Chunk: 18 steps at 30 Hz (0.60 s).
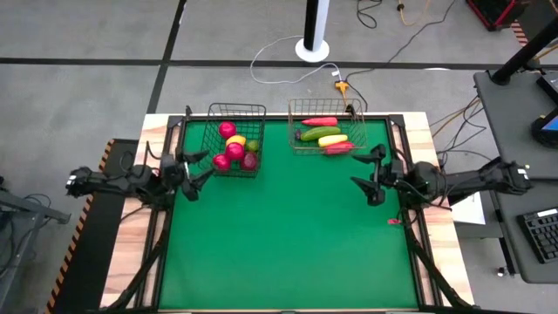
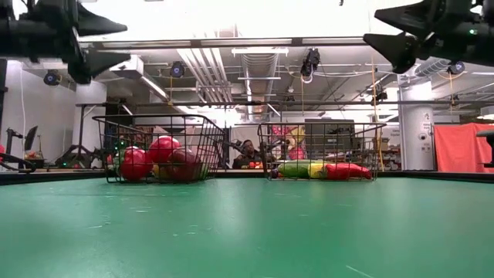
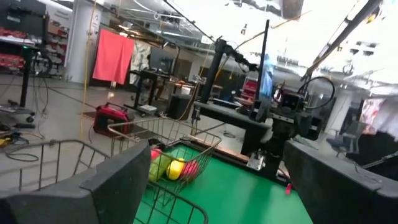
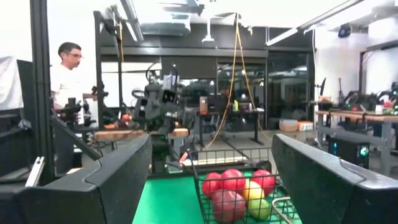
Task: Sort produce into baskets
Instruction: Return to Home Position
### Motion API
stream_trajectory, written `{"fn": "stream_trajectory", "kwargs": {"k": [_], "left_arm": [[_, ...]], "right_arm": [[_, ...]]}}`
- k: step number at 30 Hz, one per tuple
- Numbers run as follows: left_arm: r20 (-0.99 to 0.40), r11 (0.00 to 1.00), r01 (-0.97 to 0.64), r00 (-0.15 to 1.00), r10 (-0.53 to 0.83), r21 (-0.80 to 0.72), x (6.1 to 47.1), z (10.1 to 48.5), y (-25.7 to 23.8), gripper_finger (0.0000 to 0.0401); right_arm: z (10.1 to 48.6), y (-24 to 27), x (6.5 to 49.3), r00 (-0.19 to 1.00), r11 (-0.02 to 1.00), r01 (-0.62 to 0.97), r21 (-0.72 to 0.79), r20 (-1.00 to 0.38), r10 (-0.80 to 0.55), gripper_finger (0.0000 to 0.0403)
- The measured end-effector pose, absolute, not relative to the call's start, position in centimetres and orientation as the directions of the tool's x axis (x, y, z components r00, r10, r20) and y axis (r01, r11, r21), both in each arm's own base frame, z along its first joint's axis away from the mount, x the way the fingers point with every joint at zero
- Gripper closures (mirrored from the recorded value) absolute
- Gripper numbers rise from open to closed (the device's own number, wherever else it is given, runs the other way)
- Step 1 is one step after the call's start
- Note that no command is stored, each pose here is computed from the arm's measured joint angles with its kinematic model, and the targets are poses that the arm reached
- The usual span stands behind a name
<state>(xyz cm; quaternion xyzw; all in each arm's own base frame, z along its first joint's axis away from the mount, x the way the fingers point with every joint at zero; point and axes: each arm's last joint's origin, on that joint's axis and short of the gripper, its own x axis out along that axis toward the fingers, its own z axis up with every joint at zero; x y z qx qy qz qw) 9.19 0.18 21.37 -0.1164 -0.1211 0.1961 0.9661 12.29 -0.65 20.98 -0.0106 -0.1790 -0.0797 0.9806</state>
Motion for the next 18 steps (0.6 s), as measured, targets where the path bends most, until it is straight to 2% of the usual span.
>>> {"fn": "stream_trajectory", "kwargs": {"k": [4, 10, 14, 18], "left_arm": [[0.212, 0.892, -0.342, 0.887, 0.410, -0.295, 9.3, 19.0, 0.2, 0.0054], [0.138, 0.869, -0.424, 0.874, 0.466, -0.253, 9.2, 18.3, 0.4, 0.0054], [0.119, 0.843, -0.427, 0.866, 0.485, -0.328, 9.3, 18.2, 0.4, 0.0054], [0.107, 0.843, -0.431, 0.868, 0.485, -0.322, 9.4, 18.0, 0.4, 0.0054]], "right_arm": [[20.7, -0.6, 11.5, 0.908, 0.986, 0.167, -0.006, 0.390, -0.151, 0.0081], [20.7, -0.6, 11.4, 0.910, 0.983, 0.181, -0.043, 0.385, -0.151, 0.0081], [20.6, -0.6, 11.5, 0.918, 0.983, 0.172, -0.058, 0.372, -0.138, 0.0081], [20.5, -0.4, 11.5, 0.924, 0.979, 0.149, -0.139, 0.373, -0.087, 0.0081]]}}
